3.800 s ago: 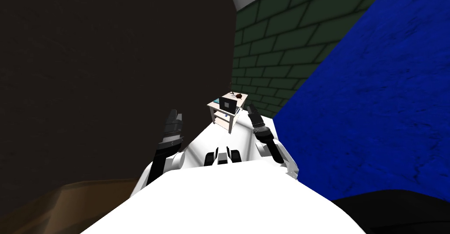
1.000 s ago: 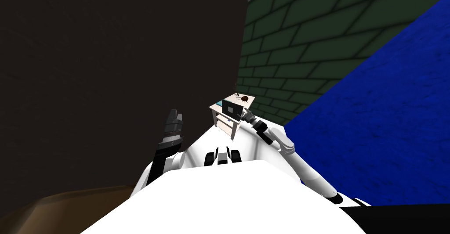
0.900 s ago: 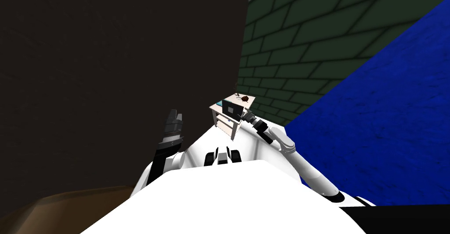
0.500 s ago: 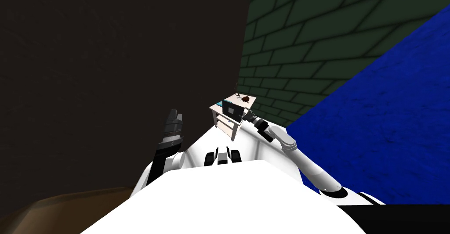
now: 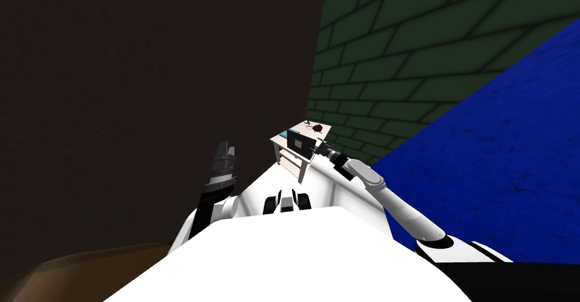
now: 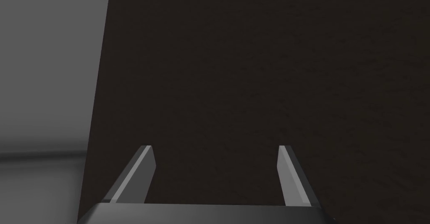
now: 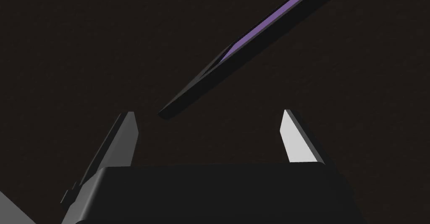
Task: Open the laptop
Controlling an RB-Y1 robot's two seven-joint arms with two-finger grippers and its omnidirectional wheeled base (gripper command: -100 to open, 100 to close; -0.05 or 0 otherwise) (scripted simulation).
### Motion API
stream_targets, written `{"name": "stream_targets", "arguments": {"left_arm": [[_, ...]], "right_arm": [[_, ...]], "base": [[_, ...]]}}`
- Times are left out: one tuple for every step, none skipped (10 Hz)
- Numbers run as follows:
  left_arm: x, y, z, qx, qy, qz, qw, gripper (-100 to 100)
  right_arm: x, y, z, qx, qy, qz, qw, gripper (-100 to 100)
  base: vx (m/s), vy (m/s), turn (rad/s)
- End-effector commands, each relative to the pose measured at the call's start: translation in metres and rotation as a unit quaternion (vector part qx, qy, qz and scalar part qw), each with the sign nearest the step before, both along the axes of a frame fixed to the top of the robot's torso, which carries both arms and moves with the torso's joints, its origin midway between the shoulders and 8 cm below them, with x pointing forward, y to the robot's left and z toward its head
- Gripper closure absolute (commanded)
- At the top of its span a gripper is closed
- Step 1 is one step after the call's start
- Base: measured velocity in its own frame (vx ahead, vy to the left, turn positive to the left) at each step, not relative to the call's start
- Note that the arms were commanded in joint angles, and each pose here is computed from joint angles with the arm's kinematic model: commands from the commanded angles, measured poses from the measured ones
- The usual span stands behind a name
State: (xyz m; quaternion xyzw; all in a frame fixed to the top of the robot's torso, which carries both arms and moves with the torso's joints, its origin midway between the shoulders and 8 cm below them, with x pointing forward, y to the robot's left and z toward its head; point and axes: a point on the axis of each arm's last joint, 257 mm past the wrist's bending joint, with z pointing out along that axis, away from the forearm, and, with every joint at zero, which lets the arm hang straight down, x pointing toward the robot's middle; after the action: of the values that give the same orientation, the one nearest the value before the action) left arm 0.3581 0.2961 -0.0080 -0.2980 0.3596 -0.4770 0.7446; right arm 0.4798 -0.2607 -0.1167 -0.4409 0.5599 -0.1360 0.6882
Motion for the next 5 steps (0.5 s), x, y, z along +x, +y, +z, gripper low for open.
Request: {"name": "stream_targets", "arguments": {"left_arm": [[0.0,0.0,0.0,0.0,0.0,0.0,1.0,0],[0.0,0.0,0.0,0.0,0.0,0.0,1.0,0],[0.0,0.0,0.0,0.0,0.0,0.0,1.0,0],[0.0,0.0,0.0,0.0,0.0,0.0,1.0,0],[0.0,0.0,0.0,0.0,0.0,0.0,1.0,0]], "right_arm": [[0.001,-0.003,0.002,0.0,0.0,-0.001,1.0,-100],[0.001,-0.003,0.002,0.0,0.0,-0.001,1.0,100],[0.003,-0.01,0.002,0.013,0.013,-0.002,0.9998,100],[0.005,-0.016,0.0,0.026,0.028,-0.002,0.9993,100],[0.005,-0.016,0.0,0.027,0.028,-0.002,0.9992,100]], "base": [[0.056,0.046,0.004],[0.011,0.006,-0.006],[0.031,-0.013,0.007],[0.025,-0.012,0.056],[0.015,-0.008,0.025]]}}
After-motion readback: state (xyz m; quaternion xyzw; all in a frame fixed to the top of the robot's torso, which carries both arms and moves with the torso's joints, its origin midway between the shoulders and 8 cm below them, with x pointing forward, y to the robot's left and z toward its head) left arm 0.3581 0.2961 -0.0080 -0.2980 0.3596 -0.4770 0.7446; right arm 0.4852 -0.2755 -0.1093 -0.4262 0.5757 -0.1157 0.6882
